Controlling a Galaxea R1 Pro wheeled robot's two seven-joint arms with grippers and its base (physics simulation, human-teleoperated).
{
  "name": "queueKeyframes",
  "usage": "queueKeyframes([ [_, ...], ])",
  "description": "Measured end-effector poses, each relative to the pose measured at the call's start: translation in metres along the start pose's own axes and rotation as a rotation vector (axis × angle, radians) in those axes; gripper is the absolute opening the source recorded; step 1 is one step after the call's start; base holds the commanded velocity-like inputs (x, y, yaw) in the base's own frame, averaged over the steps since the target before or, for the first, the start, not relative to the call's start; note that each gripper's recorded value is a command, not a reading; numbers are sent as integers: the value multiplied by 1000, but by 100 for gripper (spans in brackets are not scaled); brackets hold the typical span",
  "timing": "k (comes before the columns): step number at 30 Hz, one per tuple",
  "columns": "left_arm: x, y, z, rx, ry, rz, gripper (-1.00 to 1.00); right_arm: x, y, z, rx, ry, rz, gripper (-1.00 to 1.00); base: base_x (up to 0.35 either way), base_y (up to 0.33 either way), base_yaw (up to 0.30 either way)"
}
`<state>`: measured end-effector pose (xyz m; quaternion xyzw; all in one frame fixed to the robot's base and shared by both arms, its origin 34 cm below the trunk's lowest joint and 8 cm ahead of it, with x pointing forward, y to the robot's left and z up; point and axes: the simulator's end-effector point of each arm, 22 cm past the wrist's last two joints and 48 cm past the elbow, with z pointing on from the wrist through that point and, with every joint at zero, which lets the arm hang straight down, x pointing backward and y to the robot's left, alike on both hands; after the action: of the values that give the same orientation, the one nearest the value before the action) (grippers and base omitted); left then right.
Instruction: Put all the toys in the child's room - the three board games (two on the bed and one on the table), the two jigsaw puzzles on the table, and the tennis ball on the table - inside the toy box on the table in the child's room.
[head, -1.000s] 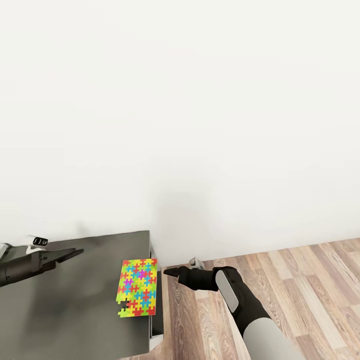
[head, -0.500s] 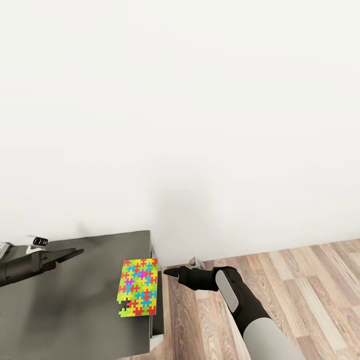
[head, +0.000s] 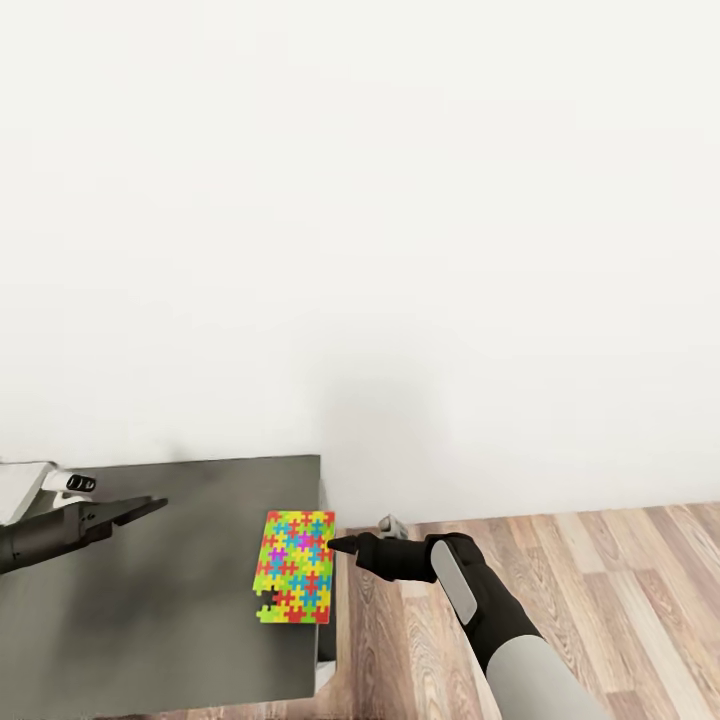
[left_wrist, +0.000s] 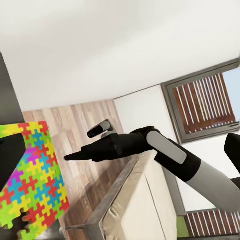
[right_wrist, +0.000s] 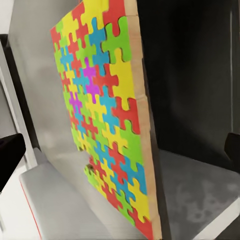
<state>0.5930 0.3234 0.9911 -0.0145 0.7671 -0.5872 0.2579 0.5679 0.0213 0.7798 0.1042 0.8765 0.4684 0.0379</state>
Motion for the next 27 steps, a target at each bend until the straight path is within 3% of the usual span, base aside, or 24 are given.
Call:
queueKeyframes([
  [27,4,10,1,-9,7,-20,100,6,-10,5,7,14,17,100,0,0,19],
])
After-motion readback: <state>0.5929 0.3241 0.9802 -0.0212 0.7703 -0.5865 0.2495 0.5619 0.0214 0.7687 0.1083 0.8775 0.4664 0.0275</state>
